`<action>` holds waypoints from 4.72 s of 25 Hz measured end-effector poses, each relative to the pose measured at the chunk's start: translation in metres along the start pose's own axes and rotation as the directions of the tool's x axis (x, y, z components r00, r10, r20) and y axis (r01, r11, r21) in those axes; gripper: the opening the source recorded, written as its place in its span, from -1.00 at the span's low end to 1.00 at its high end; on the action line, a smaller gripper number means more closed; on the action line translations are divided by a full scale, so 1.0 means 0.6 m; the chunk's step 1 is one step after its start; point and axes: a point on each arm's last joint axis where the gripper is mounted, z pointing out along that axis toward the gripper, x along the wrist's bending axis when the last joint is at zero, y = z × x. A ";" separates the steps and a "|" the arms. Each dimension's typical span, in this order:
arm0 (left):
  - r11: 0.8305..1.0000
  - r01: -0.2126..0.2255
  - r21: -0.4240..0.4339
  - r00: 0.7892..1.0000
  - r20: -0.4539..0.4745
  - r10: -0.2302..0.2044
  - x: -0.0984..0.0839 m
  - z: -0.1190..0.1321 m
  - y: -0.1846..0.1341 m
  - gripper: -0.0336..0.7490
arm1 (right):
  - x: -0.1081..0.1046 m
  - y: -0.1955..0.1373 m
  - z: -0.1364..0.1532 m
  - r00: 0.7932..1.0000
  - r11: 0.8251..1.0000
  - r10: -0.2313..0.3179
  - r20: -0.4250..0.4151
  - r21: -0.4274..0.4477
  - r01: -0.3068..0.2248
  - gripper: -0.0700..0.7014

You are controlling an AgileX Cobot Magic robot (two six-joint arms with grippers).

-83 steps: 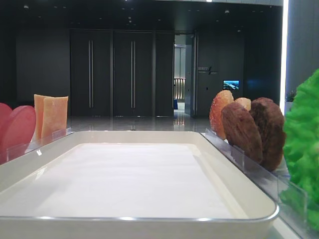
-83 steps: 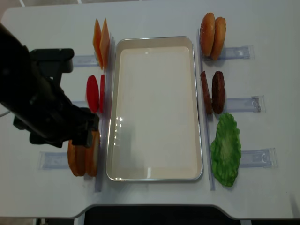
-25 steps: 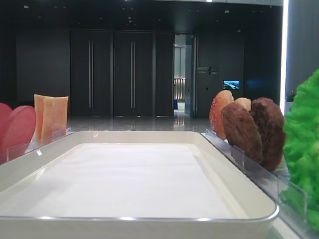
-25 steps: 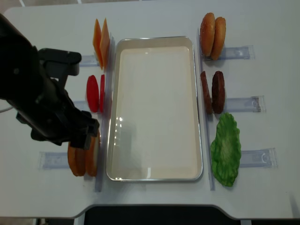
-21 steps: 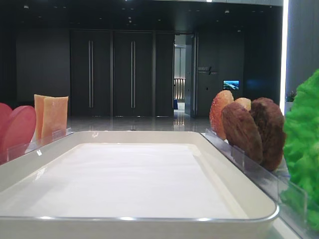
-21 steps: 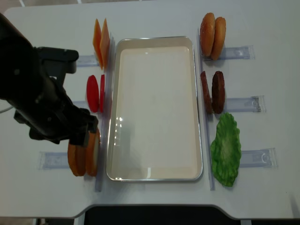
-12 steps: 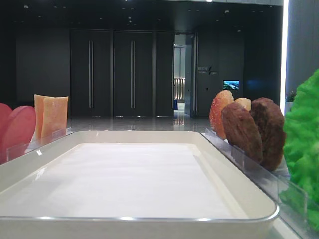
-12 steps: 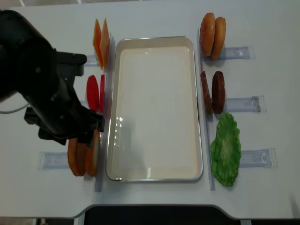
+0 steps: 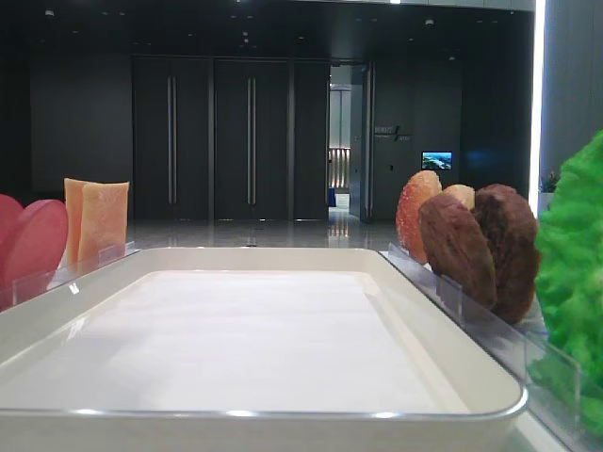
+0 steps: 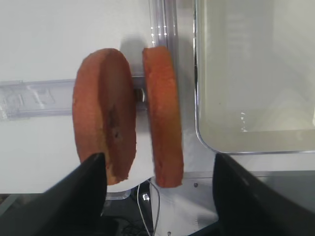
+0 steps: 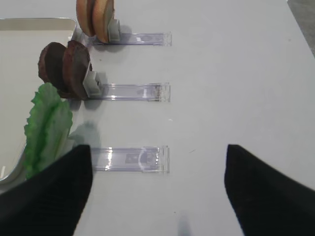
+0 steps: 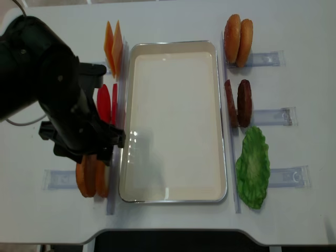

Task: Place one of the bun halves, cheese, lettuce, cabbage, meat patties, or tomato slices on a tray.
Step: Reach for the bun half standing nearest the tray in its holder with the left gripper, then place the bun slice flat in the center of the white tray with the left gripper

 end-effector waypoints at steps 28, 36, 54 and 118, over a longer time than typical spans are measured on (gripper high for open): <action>0.996 -0.011 0.085 0.999 -0.040 0.014 -0.024 0.048 0.011 0.41 | 0.000 0.000 0.000 1.000 1.000 0.000 0.000 0.000 0.000 0.55; 0.997 -0.017 0.082 0.999 -0.050 0.021 -0.023 0.049 0.012 0.31 | 0.000 0.000 0.000 1.000 1.000 0.000 0.000 0.000 0.000 0.55; 0.993 -0.031 0.114 0.996 -0.081 0.040 -0.023 0.060 0.014 -0.30 | 0.000 0.000 0.000 1.000 1.000 0.000 0.000 0.000 0.000 0.55; 0.992 0.074 -0.101 0.790 0.613 0.004 -0.089 0.071 0.061 -0.60 | 0.000 0.000 0.000 1.000 1.000 0.000 0.000 0.000 0.000 0.55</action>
